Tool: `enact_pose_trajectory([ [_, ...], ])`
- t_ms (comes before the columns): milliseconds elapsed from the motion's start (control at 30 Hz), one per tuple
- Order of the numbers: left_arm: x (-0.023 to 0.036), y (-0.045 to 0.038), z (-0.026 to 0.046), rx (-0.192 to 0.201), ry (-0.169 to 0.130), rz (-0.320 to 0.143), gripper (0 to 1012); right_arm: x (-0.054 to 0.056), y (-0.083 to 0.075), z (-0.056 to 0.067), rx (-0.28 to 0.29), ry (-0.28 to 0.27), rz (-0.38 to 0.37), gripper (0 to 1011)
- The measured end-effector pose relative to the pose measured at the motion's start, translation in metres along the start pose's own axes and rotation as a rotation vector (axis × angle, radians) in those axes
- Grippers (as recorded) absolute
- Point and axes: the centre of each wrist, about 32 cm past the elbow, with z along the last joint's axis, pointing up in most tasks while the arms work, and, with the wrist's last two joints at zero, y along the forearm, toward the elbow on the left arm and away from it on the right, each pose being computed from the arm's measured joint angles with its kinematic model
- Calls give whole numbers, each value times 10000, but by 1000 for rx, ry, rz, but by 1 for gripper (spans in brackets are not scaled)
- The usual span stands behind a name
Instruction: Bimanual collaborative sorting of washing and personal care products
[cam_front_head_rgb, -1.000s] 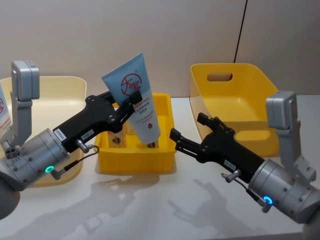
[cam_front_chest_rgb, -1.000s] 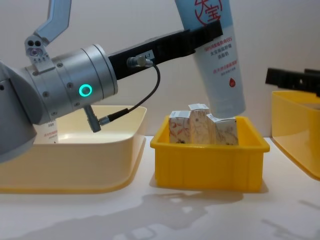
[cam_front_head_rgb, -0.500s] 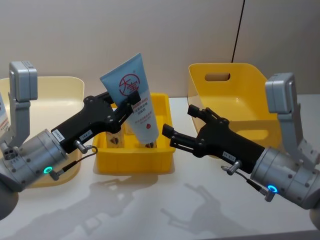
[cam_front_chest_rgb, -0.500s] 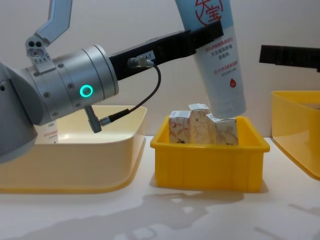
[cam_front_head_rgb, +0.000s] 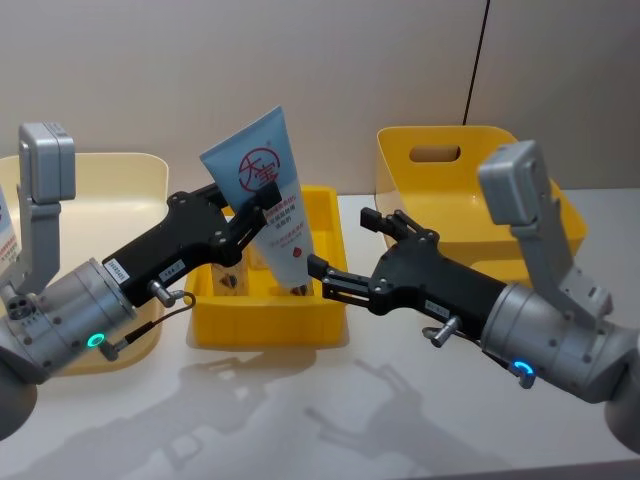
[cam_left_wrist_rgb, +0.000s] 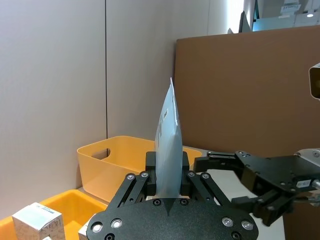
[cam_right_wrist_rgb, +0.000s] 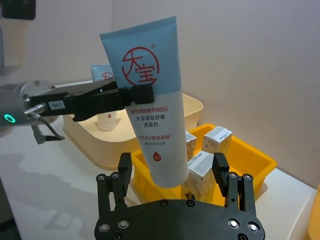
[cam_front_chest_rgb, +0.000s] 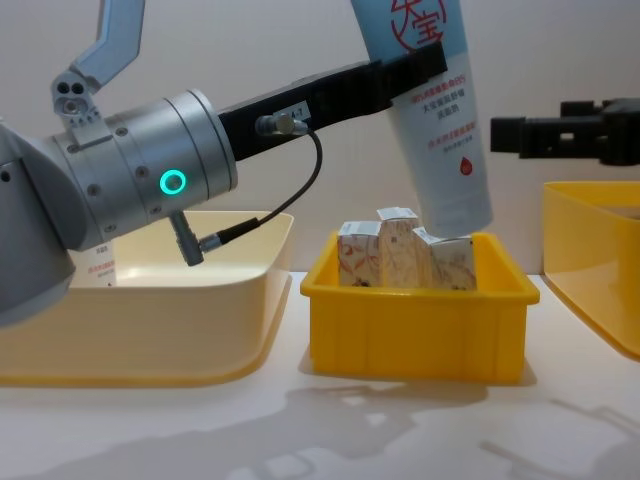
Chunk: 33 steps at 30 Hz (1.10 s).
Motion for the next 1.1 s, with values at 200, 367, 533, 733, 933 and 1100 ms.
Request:
enact_pose_trajectory([
  [200,0,0,0,0,0,0,249,-4,117,-6,-15,-48,-6,1001],
  [367,0,0,0,0,0,0,249,-3,219,-23,-17,-72,-9,1001],
  [533,0,0,0,0,0,0,249,1,352,-53,-14,-84,-9,1001],
  [733,0,0,0,0,0,0,249,11,481,-85,-11,-89,-6,1001],
  [933,0,0,1,0,0,0,250,26,631,-117,-9,-87,8,1001],
  [1100,0,0,1,0,0,0,249,32,710,-135,-10,-85,16,1001],
])
